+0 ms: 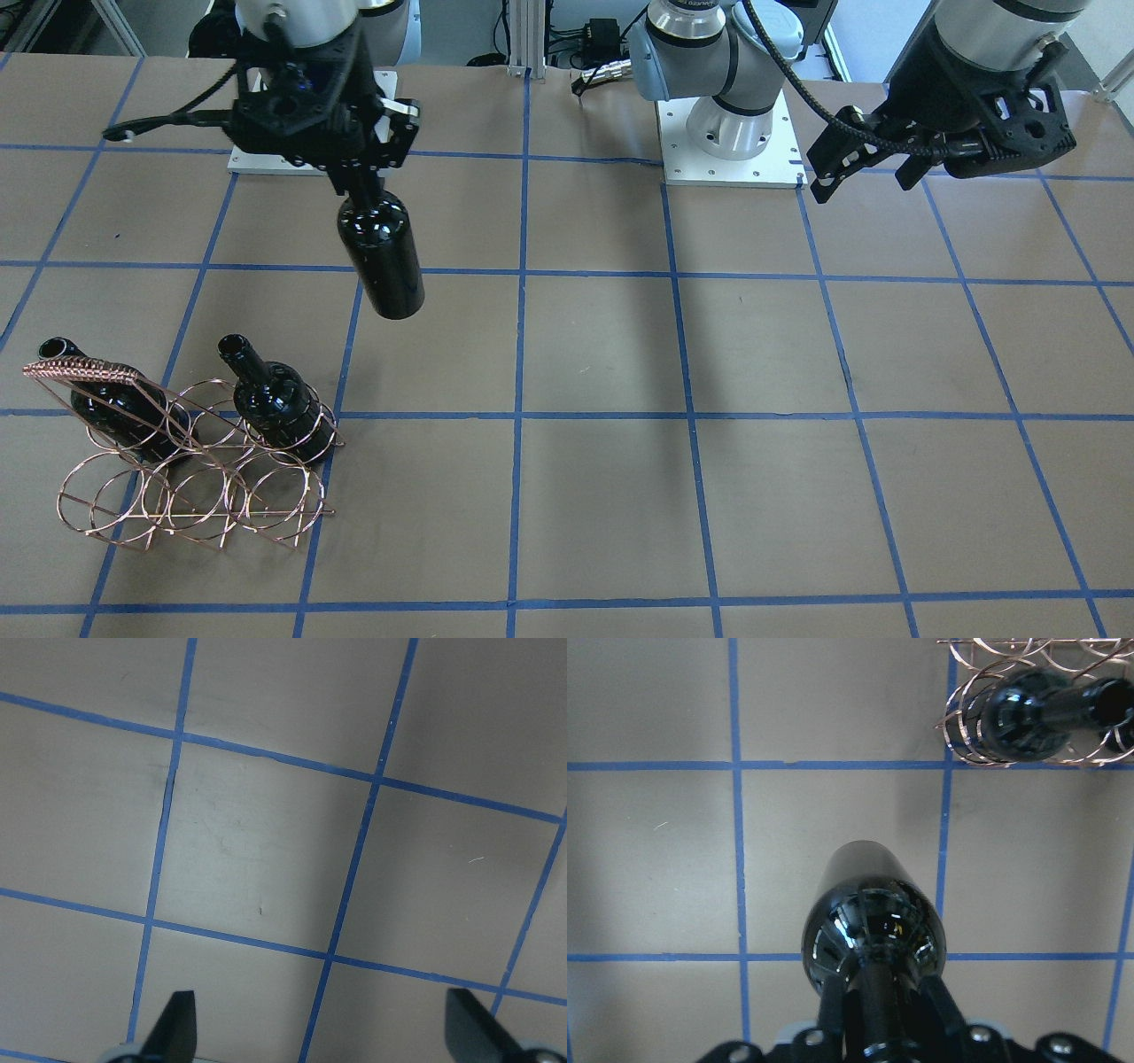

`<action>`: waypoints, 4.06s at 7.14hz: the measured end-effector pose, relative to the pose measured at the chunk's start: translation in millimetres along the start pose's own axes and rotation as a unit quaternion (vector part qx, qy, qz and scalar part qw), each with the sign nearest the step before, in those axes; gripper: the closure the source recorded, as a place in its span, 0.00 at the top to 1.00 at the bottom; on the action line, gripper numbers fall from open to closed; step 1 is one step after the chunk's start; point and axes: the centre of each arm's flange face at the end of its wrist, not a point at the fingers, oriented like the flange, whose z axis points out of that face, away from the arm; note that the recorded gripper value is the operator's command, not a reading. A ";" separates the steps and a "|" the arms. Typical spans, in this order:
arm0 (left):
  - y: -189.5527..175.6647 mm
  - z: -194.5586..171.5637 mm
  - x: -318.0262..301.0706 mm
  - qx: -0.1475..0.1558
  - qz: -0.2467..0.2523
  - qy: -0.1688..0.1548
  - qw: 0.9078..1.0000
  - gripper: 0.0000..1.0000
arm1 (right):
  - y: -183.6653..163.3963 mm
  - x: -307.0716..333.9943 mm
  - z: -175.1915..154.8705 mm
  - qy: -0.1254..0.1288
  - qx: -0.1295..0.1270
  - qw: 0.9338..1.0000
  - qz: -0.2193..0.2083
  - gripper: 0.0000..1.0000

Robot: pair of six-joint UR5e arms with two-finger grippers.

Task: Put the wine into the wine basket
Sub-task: 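Lift the bottle with the right gripper and carry it to the rack, then tilt and lay the bottle into the middle slot of the rack, then open the right gripper and raise it off the bottle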

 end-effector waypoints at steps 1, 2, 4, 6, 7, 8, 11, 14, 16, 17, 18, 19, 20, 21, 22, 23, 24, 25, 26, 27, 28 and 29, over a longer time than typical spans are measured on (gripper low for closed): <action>0.0 0.1 -0.5 0.000 0.000 -0.003 1.000 1.00 | -8.1 41.8 -4.5 0.001 -0.002 1.000 -0.012 0.03; -0.3 0.0 -1.4 0.001 -0.001 -0.005 1.000 1.00 | -15.6 81.7 -6.6 0.006 -0.003 1.000 -0.019 0.02; -0.5 0.1 -2.4 0.000 -0.001 -0.006 1.000 1.00 | -24.0 143.5 -7.5 0.012 -0.005 1.000 -0.009 0.02; -0.6 0.0 -2.6 0.001 -0.002 -0.006 1.000 1.00 | -31.5 172.8 -11.3 0.010 0.004 1.000 0.002 0.01; -0.7 -0.2 -2.6 0.001 -0.001 -0.006 1.000 1.00 | -44.5 178.3 -16.0 0.011 0.012 1.000 0.006 0.00; -0.6 -0.4 -2.6 0.001 -0.001 -0.006 1.000 1.00 | -66.6 183.7 -18.3 0.011 0.019 1.000 0.007 0.00; -0.6 0.1 -2.0 0.001 -0.001 -0.005 1.000 1.00 | -120.9 191.4 -5.7 0.000 0.050 0.999 0.008 0.01; -0.6 0.1 0.0 0.002 0.001 -0.003 1.000 1.00 | -124.9 191.0 16.3 -0.001 0.030 1.000 0.005 0.01; -1.6 -1.0 0.1 0.007 0.002 -0.005 1.000 1.00 | -124.8 190.7 29.0 -0.003 0.018 1.000 0.001 0.01; -3.8 -0.6 2.1 0.011 0.005 -0.005 1.000 1.00 | -125.5 190.5 31.6 -0.003 0.019 1.000 0.000 0.00; -4.7 -1.0 12.3 0.021 0.016 -0.004 1.000 1.00 | -126.6 190.4 32.6 -0.003 0.022 1.000 -0.001 0.00; 0.0 -2.1 34.6 0.034 0.042 -0.005 0.999 1.00 | -128.0 190.6 34.2 -0.003 0.023 1.000 -0.002 0.00; 7.7 -3.4 54.1 0.043 0.066 -0.006 0.997 1.00 | -129.5 191.0 36.8 -0.003 0.022 1.000 -0.002 0.00; 13.3 -4.5 64.6 0.047 0.079 -0.007 0.996 1.00 | -131.0 191.6 40.6 -0.003 0.020 1.000 -0.003 0.01; 16.0 -4.8 68.7 0.048 0.085 -0.006 0.995 1.00 | -132.2 192.2 46.8 -0.003 0.019 1.000 -0.007 0.01; 17.7 -4.6 69.7 0.047 0.086 -0.007 0.995 1.00 | -133.5 192.3 57.5 -0.002 0.020 1.000 -0.013 0.01; 19.0 -3.0 69.4 0.044 0.086 -0.008 0.995 1.00 | -135.4 192.5 72.4 -0.001 0.025 1.000 -0.017 0.01; 19.5 1.1 69.6 0.042 0.086 -0.007 0.995 1.00 | -136.8 192.5 86.5 -0.001 0.026 0.999 -0.019 0.01; 19.6 4.8 69.7 0.039 0.086 -0.007 0.996 1.00 | -137.7 192.5 97.0 -0.001 0.024 0.999 -0.024 0.02; 19.6 6.4 69.7 0.038 0.086 -0.007 0.996 1.00 | -138.6 192.8 105.0 -0.003 0.020 0.999 -0.031 0.02; 19.6 6.7 69.7 0.038 0.086 -0.008 0.996 1.00 | -138.6 193.1 109.5 -0.003 0.016 0.999 -0.034 0.14; 19.7 6.3 69.6 0.039 0.086 -0.008 0.996 1.00 | -138.3 193.2 111.2 -0.003 0.015 0.999 -0.035 0.77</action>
